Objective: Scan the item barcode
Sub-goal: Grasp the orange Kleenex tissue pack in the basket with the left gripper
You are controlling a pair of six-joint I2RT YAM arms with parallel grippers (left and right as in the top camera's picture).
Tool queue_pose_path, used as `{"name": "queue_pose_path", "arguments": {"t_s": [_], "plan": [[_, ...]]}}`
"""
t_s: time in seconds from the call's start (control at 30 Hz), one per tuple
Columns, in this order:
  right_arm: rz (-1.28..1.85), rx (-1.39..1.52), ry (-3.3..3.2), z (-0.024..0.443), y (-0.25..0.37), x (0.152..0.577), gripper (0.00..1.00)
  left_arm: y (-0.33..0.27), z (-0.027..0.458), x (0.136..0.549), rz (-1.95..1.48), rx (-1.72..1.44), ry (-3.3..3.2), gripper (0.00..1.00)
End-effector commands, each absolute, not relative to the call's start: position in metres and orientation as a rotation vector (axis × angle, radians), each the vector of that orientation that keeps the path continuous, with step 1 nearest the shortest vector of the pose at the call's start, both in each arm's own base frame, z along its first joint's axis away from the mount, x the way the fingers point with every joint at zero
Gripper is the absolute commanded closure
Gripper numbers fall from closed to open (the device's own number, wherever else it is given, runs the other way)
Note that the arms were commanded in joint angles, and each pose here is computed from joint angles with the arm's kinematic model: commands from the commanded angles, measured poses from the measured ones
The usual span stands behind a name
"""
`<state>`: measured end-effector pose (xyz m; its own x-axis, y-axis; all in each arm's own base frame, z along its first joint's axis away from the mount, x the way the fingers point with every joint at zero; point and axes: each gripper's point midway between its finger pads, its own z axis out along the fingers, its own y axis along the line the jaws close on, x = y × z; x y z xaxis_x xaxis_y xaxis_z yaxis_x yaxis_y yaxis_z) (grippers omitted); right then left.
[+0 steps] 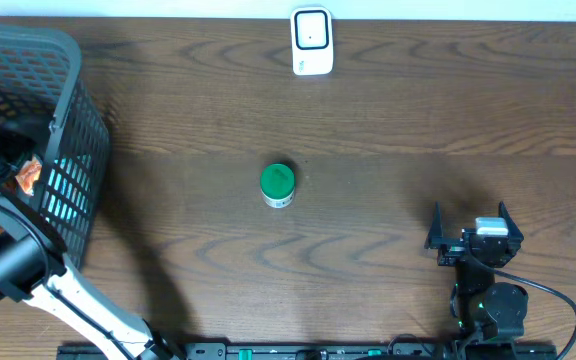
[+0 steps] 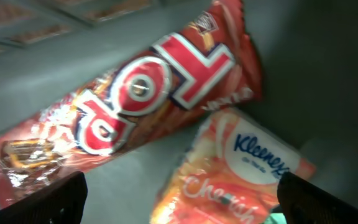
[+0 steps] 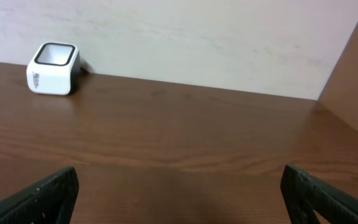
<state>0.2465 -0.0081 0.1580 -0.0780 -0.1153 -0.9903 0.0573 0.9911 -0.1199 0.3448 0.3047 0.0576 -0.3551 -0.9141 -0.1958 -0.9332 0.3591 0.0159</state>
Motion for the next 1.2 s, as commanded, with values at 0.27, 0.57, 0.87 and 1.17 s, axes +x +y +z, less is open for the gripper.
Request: {"name": "queue_pose_path", "arguments": {"t_s": [0.27, 0.57, 0.87, 1.17], "plan": [[-0.149, -0.021, 1.644, 0.158, -0.012, 0.246, 0.01, 0.285, 0.037, 0.362, 0.200, -1.591, 2.515, 0.02], [-0.149, -0.021, 1.644, 0.158, -0.012, 0.246, 0.01, 0.289, 0.022, 0.341, 0.339, -1.615, 2.545, 0.02], [-0.149, -0.021, 1.644, 0.158, -0.012, 0.246, 0.01, 0.287, 0.027, 0.335, 0.352, -1.610, 2.572, 0.44], [-0.149, -0.021, 1.644, 0.158, -0.012, 0.246, 0.01, 0.292, 0.099, 0.337, 0.350, -1.573, 2.454, 0.52]]}}
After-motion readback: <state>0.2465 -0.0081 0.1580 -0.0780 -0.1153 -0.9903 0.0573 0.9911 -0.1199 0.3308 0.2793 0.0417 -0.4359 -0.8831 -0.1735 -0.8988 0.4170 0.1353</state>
